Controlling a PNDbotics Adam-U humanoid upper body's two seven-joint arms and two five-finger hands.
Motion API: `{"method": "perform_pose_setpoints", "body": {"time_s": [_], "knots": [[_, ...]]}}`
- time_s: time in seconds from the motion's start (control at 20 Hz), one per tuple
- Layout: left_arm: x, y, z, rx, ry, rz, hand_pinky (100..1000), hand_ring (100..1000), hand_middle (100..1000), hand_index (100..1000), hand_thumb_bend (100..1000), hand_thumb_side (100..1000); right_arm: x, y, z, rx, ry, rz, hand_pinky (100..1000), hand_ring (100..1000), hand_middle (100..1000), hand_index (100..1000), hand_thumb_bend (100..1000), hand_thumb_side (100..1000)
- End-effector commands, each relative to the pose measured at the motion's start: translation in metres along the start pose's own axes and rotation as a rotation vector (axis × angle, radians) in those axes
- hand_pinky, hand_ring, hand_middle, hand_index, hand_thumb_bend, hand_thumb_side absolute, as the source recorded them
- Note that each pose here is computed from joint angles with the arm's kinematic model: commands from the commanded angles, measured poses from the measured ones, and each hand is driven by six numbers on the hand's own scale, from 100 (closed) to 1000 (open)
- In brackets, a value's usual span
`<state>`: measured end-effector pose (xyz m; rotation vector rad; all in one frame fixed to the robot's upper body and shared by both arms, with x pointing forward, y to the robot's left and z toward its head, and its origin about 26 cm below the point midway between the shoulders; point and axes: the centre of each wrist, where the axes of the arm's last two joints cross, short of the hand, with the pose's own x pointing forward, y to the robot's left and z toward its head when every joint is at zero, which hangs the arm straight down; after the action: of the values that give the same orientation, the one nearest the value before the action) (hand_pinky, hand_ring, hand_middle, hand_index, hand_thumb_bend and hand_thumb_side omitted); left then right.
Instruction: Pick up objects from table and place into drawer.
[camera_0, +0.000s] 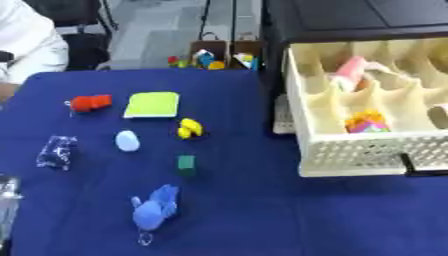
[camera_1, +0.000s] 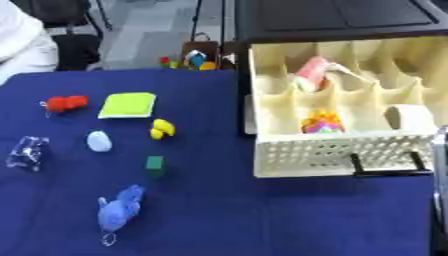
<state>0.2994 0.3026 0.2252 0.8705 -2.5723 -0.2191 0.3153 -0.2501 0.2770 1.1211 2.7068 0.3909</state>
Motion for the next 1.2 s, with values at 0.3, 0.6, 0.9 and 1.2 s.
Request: {"method": "perform_pose_setpoints", "body": {"time_s": [0.3,0.6,0.9,1.2], "knots": [[0.002,0.054,-0.035,-0.213,0.039,-0.444,627,746,772,938,852,1000,0.001,0.000,-0.007,-0.009,-0.030,-0.027,592,653,654,757,100,1000],[0.007,0.069,-0.051,-0.506,0.170,-0.673,674,759,780,943,877,1000,0.002,0.001,-0.006,0.000,-0.028,-0.034,592,653,654,756,100,1000],[0.003,0.075,-0.069,-0.745,0.293,-0.778,716,781,794,959,921,994,0.002,0.001,-0.005,0.010,-0.024,-0.041,592,653,654,756,100,1000],[-0.014,0.079,-0.089,-0.976,0.362,-0.845,759,808,835,987,953,911,0.003,0.001,-0.003,0.022,-0.020,-0.052,592,654,653,756,100,1000]]}}
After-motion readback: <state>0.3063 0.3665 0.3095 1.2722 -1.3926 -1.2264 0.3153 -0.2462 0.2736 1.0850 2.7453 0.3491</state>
